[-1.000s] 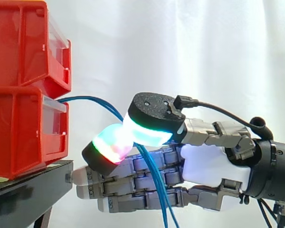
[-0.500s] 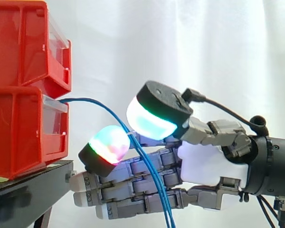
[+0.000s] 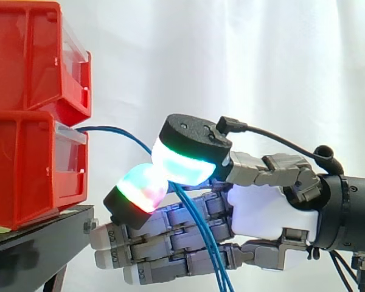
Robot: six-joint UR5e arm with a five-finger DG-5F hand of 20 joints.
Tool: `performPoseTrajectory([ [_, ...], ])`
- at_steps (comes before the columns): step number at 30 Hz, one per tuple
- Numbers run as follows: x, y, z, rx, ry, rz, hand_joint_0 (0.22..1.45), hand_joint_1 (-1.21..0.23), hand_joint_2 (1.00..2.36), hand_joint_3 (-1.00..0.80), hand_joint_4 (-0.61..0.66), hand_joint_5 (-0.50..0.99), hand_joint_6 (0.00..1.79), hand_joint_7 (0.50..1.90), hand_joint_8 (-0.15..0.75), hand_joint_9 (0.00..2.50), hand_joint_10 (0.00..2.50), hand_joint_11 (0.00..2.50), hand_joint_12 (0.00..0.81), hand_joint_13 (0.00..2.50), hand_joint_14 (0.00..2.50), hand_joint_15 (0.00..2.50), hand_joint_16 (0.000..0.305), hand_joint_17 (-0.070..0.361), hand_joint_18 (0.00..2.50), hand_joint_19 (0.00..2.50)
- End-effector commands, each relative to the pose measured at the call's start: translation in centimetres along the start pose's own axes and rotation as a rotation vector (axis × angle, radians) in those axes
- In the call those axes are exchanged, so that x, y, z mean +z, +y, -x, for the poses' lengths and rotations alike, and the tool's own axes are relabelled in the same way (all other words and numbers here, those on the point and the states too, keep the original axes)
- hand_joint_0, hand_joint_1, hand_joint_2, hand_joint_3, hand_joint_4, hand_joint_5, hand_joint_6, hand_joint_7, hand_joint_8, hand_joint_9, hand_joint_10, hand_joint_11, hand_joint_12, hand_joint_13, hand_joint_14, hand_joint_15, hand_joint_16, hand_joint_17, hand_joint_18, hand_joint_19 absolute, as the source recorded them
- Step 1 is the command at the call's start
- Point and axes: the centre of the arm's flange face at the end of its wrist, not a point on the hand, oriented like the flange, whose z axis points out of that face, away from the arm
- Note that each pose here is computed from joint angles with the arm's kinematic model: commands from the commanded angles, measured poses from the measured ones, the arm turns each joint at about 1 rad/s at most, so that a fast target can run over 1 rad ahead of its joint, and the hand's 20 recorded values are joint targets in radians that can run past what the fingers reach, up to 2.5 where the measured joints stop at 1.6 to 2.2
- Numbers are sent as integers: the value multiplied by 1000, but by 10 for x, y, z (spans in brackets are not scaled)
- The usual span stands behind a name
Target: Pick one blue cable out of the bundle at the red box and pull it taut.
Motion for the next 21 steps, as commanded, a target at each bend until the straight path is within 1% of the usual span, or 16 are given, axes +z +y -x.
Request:
performPoseTrajectory([
  [1,0,1,0,11,0,1,656,-864,1012,-283,110,-145,908,1046,313,374,1,91,353,251,2,64,48,109,136,0],
  [2,0,0,1,15,-1,0,664,-875,1013,-282,99,-147,906,1069,312,372,1,85,353,254,1,60,48,108,142,0],
  [5,-1,-1,1,16,-1,-8,696,-922,1013,-314,67,-152,912,1024,309,367,1,89,353,254,0,53,48,109,161,0],
  [6,-1,-1,1,16,-1,-9,718,-946,1011,-356,66,-154,911,1042,306,367,0,85,354,254,0,43,48,109,165,0],
  [8,-1,-1,1,16,-1,-9,743,-962,1005,-446,67,-158,912,995,302,364,2,90,355,256,0,47,48,108,174,0],
  [9,-1,-1,1,17,-1,-9,738,-982,1000,-500,90,-159,909,951,301,363,1,91,355,255,0,39,48,108,176,0],
  [10,0,1,2,19,-1,-8,700,-983,1000,-500,153,-158,898,930,297,360,1,79,356,249,0,38,48,108,174,0],
  [11,-1,0,2,20,3,-10,673,-977,1000,-500,172,-157,895,938,297,360,2,78,357,246,2,41,48,108,172,0],
  [12,-1,0,2,21,6,-13,616,-958,1000,-500,176,-157,894,933,296,360,2,85,357,243,0,53,48,109,159,0],
  [13,-2,-1,1,21,9,-14,520,-908,1000,-500,192,-155,891,899,308,366,1,102,368,231,3,65,52,116,135,0],
  [15,-1,1,1,20,15,-15,481,-843,1000,-500,202,-153,887,856,318,368,1,103,380,226,2,67,54,122,131,0],
  [16,-2,1,1,20,19,-18,463,-763,1000,-500,204,-149,877,834,326,375,0,95,386,226,2,71,56,126,122,0],
  [17,-1,1,0,20,22,-18,463,-743,1000,-500,199,-147,873,831,330,384,1,100,386,225,2,75,56,126,115,0],
  [18,-1,2,1,20,20,-17,476,-681,1000,-500,192,-142,860,859,330,398,1,106,381,222,3,72,55,124,105,11],
  [20,-1,2,1,20,20,-17,512,-611,1000,-500,175,-141,854,879,321,404,1,93,366,215,2,73,52,117,91,18],
  [21,-1,2,3,20,18,-17,554,-582,1000,-500,163,-141,851,912,313,409,1,92,355,209,2,75,49,111,78,28],
])
